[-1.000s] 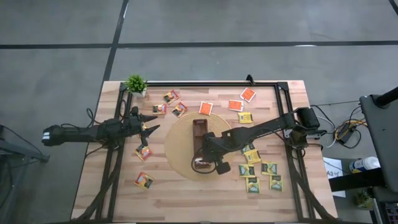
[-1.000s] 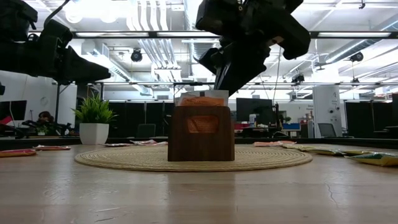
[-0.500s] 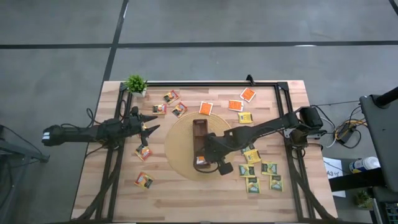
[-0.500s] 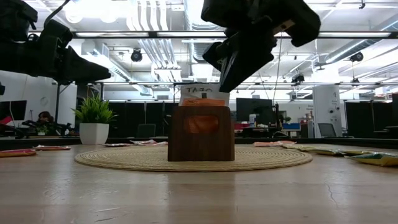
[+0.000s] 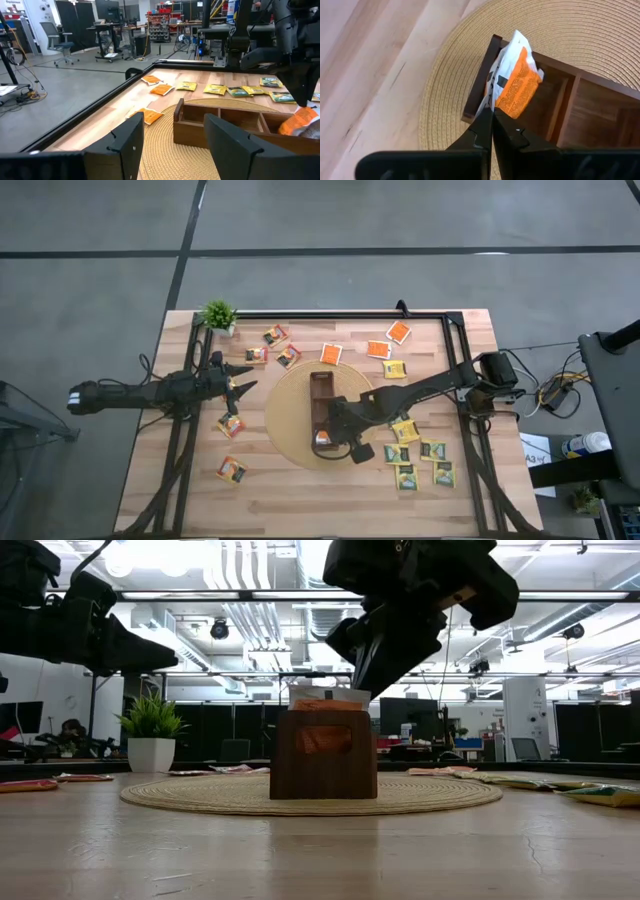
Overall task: Pick & Place Tea
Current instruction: Put the white tea bag into the bottom section of the wooden organizer, then put the middle white tea bag into the bottom section of the wooden organizer
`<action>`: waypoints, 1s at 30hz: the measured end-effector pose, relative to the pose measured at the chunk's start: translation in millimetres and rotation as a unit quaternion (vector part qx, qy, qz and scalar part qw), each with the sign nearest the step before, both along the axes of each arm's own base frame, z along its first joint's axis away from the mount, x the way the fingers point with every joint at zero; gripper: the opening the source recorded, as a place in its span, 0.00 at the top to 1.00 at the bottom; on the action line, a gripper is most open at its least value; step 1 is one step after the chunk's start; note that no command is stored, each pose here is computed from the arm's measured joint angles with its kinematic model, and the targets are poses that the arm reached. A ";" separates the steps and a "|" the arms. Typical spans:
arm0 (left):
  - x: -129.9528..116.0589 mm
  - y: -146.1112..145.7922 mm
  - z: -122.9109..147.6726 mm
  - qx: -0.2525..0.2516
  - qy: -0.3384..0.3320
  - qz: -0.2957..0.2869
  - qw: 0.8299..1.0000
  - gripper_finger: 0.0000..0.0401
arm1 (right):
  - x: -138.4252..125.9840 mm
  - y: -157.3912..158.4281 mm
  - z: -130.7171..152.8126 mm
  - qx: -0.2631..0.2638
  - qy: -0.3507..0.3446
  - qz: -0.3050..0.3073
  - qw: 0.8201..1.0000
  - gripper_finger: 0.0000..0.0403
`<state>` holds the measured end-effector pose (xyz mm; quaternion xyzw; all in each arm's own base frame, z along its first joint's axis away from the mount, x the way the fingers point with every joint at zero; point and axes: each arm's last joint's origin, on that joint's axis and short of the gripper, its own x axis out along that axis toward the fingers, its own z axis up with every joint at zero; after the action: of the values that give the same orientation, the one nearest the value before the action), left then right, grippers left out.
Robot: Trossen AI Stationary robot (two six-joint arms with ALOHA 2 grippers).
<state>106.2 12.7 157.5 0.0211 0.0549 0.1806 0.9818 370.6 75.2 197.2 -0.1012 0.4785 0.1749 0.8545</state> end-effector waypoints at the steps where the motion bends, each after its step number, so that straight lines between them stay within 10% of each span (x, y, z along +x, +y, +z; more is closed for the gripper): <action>1: 0.0 0.0 0.0 0.000 0.000 0.000 1.000 0.50 | 0.0 0.0 0.0 -0.001 0.000 0.001 1.000 0.98; 18: 0.0 -0.1 0.1 0.000 0.000 0.000 1.000 0.50 | -8.0 -5.5 16.8 -0.004 -0.002 0.000 1.000 0.68; 30: 0.0 0.0 0.0 0.000 0.000 0.000 1.000 0.50 | -40.9 -36.1 47.1 -0.100 -0.012 -0.103 0.990 0.66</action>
<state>106.2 12.7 157.5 0.0211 0.0549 0.1804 0.9818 329.6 39.1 244.3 -0.1385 0.4912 0.0362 0.8592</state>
